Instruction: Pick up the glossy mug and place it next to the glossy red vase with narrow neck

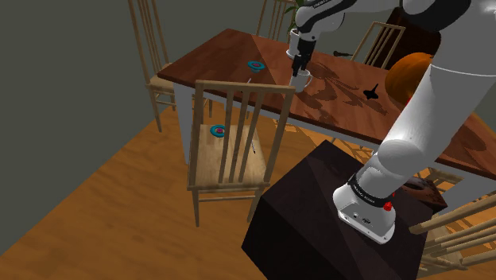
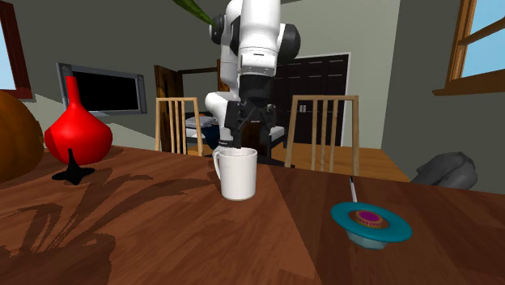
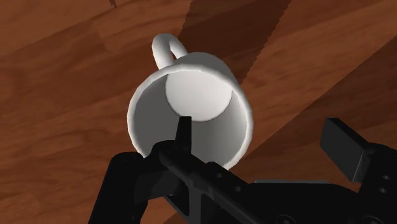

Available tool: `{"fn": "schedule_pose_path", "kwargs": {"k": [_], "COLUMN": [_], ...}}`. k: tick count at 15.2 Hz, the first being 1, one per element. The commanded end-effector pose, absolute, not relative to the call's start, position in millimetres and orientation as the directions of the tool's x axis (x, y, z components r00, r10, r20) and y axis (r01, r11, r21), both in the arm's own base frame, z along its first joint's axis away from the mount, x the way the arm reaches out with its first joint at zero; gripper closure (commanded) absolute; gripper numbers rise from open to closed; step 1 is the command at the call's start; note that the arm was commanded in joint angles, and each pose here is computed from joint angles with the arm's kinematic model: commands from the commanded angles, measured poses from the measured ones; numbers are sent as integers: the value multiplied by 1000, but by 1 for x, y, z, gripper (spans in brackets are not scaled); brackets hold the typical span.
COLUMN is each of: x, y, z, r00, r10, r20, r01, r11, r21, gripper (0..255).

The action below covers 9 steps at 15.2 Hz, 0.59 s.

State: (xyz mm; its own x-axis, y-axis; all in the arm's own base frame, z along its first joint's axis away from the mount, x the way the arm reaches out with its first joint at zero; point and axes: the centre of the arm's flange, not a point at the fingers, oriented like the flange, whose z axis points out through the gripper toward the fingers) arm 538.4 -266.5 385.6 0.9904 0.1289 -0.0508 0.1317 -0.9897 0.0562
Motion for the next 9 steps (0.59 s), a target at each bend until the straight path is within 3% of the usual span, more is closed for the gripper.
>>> {"fn": "schedule_pose_path", "kwargs": {"k": [1, 9], "x": [542, 540], "y": [-271, -272], "z": [378, 348], "r00": [990, 990], "r10": [131, 131], "r20": [-49, -49], "r01": [134, 134], "r11": [-989, -989], "r21": [57, 57], "gripper": [0, 0]}}
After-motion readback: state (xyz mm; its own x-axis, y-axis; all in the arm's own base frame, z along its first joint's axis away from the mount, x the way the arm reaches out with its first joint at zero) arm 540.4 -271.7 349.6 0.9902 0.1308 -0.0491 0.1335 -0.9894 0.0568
